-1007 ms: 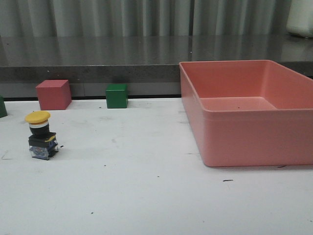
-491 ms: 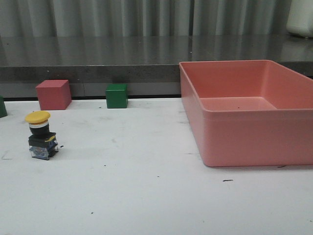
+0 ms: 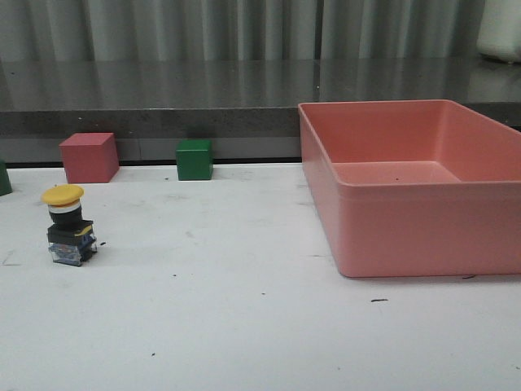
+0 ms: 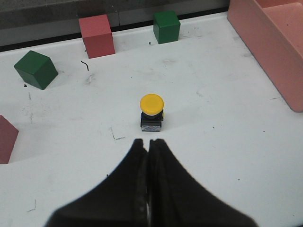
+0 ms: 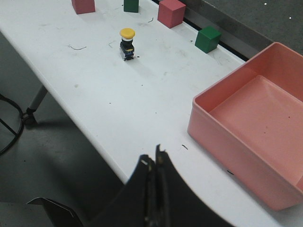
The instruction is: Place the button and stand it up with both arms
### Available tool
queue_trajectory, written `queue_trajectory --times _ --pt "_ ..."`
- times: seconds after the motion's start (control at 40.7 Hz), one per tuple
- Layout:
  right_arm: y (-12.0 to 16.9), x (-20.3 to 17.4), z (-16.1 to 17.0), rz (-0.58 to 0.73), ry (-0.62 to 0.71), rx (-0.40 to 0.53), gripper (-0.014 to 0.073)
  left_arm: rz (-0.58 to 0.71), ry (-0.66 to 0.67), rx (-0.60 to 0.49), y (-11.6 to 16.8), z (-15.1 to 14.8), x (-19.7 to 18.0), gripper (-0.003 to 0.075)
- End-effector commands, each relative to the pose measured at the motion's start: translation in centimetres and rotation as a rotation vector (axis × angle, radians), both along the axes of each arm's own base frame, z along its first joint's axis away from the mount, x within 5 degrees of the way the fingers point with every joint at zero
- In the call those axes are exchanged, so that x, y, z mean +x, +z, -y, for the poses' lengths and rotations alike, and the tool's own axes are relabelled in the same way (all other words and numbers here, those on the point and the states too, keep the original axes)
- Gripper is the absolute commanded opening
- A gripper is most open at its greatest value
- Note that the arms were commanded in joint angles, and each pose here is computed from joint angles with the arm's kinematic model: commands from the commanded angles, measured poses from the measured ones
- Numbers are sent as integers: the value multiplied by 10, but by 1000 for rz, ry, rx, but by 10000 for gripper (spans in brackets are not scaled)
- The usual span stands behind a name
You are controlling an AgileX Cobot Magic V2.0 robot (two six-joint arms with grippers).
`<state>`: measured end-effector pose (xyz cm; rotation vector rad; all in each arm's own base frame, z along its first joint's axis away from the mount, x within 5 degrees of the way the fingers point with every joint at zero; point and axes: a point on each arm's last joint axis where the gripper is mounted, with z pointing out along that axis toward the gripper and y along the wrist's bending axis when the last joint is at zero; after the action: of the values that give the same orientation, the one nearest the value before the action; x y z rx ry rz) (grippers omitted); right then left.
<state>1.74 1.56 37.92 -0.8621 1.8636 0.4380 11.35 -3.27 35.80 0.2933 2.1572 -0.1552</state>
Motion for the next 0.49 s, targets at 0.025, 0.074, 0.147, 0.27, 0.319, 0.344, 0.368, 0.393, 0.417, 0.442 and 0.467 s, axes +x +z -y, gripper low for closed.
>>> queue_trajectory --times 0.025,0.074,0.147,0.27,0.319,0.344,0.368,0.393,0.417,0.442,0.467 --pt "11 2 -2 63 1 48 -118 99 0 -33 14 1 2 -20" --pt "11 2 -2 63 1 48 -118 99 0 -33 14 1 2 -20" --pt "11 2 -2 63 1 48 -118 114 -3 -43 14 1 -1 -20" --pt "11 3 -2 62 1 47 -118 164 21 -66 8 -4 -8 -20" --pt "11 3 -2 62 1 47 -118 204 45 -77 3 -8 -13 -20" --pt "11 3 -2 62 1 47 -118 223 64 -73 -1 -11 -16 -20" --pt "11 3 -2 62 1 47 -118 250 78 -71 -4 -14 -19 -20" --pt "11 3 -2 62 1 47 -118 269 97 -70 -11 -16 -23 -20" --pt "11 3 -2 62 1 47 -118 298 110 -75 -15 -18 -25 -20" --pt "11 3 -2 62 1 47 -118 320 126 -77 -22 -20 -29 -20" --pt "11 3 -2 62 1 47 -118 346 136 -81 -28 -21 -31 -20"
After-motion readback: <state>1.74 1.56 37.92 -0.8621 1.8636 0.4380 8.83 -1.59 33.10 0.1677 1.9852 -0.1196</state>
